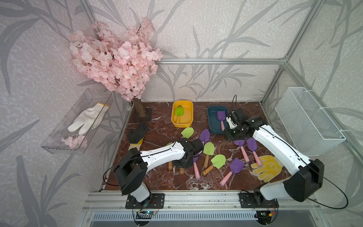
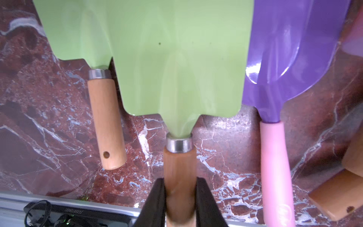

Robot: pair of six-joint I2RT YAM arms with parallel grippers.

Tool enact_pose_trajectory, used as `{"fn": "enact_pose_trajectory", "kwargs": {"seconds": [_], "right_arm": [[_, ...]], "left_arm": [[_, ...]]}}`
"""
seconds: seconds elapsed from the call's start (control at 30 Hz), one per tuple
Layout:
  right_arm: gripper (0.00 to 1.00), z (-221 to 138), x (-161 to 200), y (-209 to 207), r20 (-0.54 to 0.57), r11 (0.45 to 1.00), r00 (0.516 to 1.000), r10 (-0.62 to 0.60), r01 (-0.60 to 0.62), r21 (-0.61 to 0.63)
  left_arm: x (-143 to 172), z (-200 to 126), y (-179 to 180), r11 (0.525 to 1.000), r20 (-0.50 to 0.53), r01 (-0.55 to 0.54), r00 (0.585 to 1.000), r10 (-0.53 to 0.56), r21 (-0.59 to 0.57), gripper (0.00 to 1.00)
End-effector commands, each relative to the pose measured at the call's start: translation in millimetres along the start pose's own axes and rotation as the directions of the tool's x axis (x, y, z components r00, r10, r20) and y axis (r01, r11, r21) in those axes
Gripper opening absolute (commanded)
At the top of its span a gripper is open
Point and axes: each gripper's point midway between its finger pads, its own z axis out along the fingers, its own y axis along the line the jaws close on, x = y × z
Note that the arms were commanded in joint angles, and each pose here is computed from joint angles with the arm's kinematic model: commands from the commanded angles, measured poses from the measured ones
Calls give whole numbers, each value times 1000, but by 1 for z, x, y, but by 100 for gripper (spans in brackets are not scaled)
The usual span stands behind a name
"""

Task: Sort the small shovels by color and place them into the storage box
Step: Place the shovel in the storage box.

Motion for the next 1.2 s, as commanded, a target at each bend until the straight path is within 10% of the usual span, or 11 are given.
{"fn": "enact_pose_trajectory", "kwargs": {"seconds": [0.0,0.47,1.17], "right_arm": [[54,-6,-5,0,35,1000,999,0,0,0],[54,-12,-6,-1,48,1000,999,-5,5,2],[54,-9,14,-4,-3,1000,1000,-8,8,-8]], "left_arm": [[-3,-22,13,999,40,6,999,-4,-33,23],[-46,-96,39,994,185,5,983,15,-106,22],[-281,-176,32,990,431,-3,901,-60,143,16]]}}
